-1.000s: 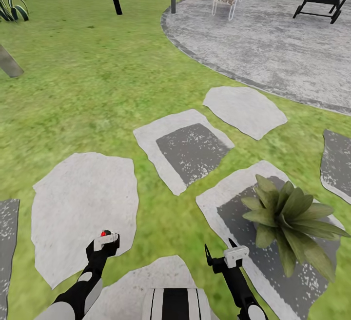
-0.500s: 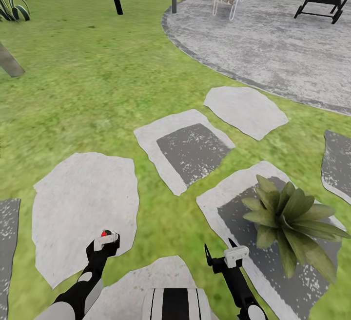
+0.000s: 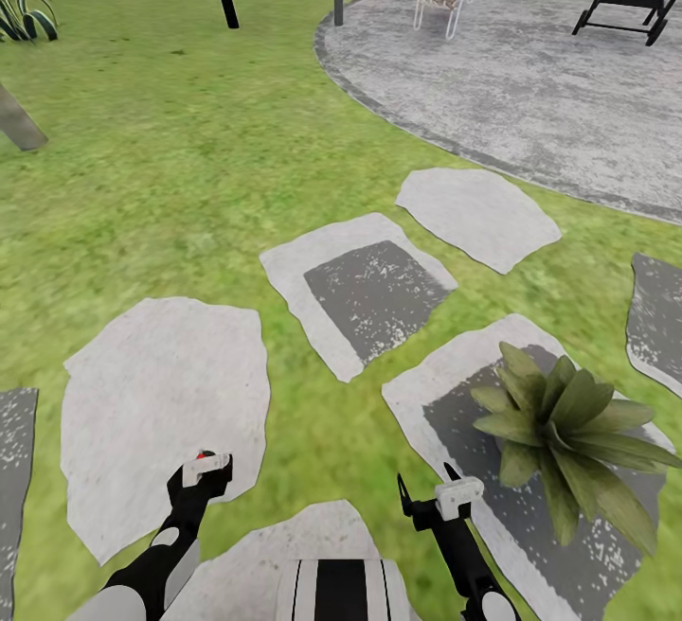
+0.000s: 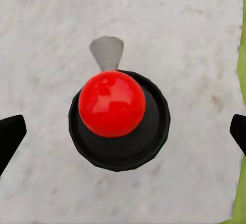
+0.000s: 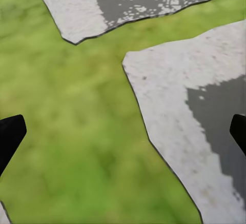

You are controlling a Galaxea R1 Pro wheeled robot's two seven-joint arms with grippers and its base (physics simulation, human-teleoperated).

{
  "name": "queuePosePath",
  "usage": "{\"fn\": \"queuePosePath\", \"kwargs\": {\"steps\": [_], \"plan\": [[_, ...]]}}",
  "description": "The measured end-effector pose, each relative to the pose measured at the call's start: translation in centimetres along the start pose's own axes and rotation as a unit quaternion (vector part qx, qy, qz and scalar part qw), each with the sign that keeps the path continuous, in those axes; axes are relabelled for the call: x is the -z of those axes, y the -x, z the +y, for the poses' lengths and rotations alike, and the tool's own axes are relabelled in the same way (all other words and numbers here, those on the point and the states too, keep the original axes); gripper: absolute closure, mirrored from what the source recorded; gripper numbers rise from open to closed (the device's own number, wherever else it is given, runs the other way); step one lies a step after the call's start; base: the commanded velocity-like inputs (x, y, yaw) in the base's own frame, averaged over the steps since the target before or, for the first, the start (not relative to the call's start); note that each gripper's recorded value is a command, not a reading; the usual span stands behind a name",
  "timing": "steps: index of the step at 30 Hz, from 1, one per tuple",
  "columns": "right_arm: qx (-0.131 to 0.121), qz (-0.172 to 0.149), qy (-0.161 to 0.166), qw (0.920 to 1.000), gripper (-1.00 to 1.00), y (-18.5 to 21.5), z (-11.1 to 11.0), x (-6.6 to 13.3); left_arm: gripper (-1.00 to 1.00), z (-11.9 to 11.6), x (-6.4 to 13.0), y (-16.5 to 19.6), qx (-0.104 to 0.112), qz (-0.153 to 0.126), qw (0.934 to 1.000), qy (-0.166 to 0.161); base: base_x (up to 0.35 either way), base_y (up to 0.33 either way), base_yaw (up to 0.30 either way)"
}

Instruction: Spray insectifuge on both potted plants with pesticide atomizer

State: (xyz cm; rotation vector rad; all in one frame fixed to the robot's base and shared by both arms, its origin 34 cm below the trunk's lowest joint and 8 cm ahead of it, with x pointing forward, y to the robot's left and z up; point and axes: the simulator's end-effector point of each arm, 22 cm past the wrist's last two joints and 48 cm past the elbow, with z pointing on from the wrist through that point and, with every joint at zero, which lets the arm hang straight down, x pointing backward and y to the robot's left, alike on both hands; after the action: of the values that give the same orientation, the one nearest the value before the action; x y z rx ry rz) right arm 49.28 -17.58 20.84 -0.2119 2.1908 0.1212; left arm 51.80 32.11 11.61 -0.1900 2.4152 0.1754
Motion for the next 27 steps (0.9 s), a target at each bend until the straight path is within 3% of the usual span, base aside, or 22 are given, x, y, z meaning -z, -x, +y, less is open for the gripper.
{"fn": "queuePosePath", "kwargs": {"steps": [5, 6, 12, 27], "plan": [[0.000, 0.000, 0.000, 1.0000, -1.00, 0.0, 0.0, 0.0, -1.00, 0.1, 0.0, 0.0, 0.000, 0.000, 1.0000, 0.001, 0.000, 0.000, 0.000], [0.000, 0.000, 0.000, 1.0000, -1.00, 0.0, 0.0, 0.0, 1.00, 0.1, 0.0, 0.0, 0.000, 0.000, 1.0000, 0.001, 0.000, 0.000, 0.000], [0.000, 0.000, 0.000, 1.0000, -1.00, 0.0, 0.0, 0.0, 1.00, 0.2, 0.1, 1.0, 0.002, -0.024, 0.9997, 0.002, 0.000, 0.000, 0.000], [0.000, 0.000, 0.000, 1.0000, -1.00, 0.0, 0.0, 0.0, 1.00, 0.2, 0.1, 1.1, 0.002, -0.028, 0.9996, 0.002, 0.000, 0.000, 0.000]]}}
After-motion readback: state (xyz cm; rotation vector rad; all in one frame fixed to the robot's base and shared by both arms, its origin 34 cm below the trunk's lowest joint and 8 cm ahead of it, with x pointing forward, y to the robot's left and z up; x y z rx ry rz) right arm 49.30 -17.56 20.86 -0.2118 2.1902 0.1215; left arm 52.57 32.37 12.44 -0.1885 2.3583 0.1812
